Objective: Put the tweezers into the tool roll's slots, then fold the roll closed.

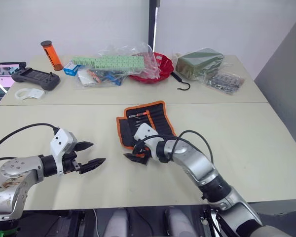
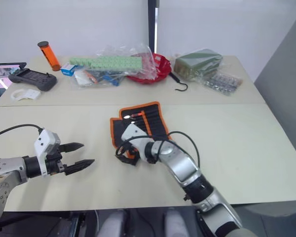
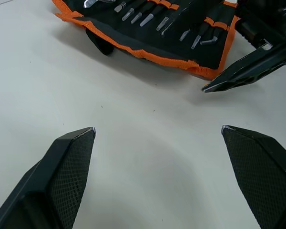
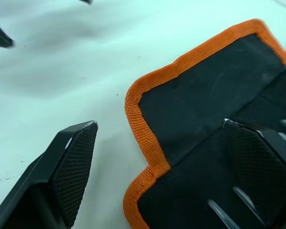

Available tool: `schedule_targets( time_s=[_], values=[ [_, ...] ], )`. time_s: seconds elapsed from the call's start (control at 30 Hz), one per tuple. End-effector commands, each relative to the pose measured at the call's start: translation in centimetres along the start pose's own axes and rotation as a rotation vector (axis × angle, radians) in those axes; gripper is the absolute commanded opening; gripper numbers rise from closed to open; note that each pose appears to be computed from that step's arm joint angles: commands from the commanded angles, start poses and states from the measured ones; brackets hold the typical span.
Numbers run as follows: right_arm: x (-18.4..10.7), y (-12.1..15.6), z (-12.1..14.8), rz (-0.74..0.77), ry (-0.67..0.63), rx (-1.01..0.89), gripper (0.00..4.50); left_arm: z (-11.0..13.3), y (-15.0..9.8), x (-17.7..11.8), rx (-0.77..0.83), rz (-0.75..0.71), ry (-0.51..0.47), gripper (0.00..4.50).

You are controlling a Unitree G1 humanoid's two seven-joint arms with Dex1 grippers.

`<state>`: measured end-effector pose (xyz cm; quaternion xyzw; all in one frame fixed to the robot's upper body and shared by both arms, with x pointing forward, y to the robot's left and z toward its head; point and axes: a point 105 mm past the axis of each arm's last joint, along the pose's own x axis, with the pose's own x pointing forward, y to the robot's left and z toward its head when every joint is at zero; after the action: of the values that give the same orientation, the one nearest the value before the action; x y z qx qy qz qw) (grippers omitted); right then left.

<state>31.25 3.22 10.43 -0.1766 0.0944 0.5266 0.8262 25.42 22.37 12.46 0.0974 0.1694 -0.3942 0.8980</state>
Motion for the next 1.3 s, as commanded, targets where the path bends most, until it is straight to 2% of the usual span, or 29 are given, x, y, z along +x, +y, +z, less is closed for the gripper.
schedule_targets(
  time_s=[0.03, 0.17, 0.2, 0.3, 0.43, 0.57, 0.6, 0.63, 0.77, 1.03, 1.3],
  values=[
    [0.9, -0.2, 1.8, -0.025, -0.049, -0.088, 4.46, 1.1, -0.1, -0.5, 0.047, 0.016, -0.026, 4.5],
    [1.5, -0.4, 2.6, -0.055, -0.078, -0.093, 4.46, 1.2, 0.1, -0.6, 0.055, 0.032, -0.033, 4.5],
    [1.5, -0.5, 2.7, -0.06, -0.082, -0.095, 4.22, 1.2, 0.2, -0.7, 0.056, 0.033, -0.034, 4.5],
    [1.4, -0.8, 2.9, -0.061, -0.099, -0.102, 3.3, 1.2, 0.4, -0.8, 0.059, 0.037, -0.031, 4.5],
    [1.2, -1.1, 2.4, -0.063, -0.076, -0.115, 1.88, 0.8, 0.8, -0.6, 0.076, 0.043, 0.004, 4.5],
    [1.1, -1.4, 2.6, -0.059, -0.08, -0.112, 0.48, 1.1, 1.0, -0.2, 0.09, 0.033, -0.005, 4.5],
    [1.0, -1.5, 2.7, -0.057, -0.081, -0.117, 0.16, 0.9, 1.1, -0.1, 0.098, 0.037, 0.006, 4.5],
    [1.0, -1.6, 2.7, -0.055, -0.081, -0.12, 0.04, 0.9, 1.3, -0.1, 0.104, 0.04, 0.014, 4.5],
    [1.0, -1.5, 2.8, -0.01, -0.083, -0.174, 0.04, 0.7, 1.4, 0.2, 0.117, 0.03, 0.02, 4.5],
    [-0.3, 1.5, 2.5, 0.237, -0.121, -0.303, 0.04, 0.7, 1.4, 0.7, 0.128, -0.013, 0.025, 4.5],
    [-5.5, 1.3, -1.3, 0.401, -0.005, -0.465, 0.04, 1.4, 0.3, 1.5, 0.173, -0.119, 0.042, 4.5]
  ],
)
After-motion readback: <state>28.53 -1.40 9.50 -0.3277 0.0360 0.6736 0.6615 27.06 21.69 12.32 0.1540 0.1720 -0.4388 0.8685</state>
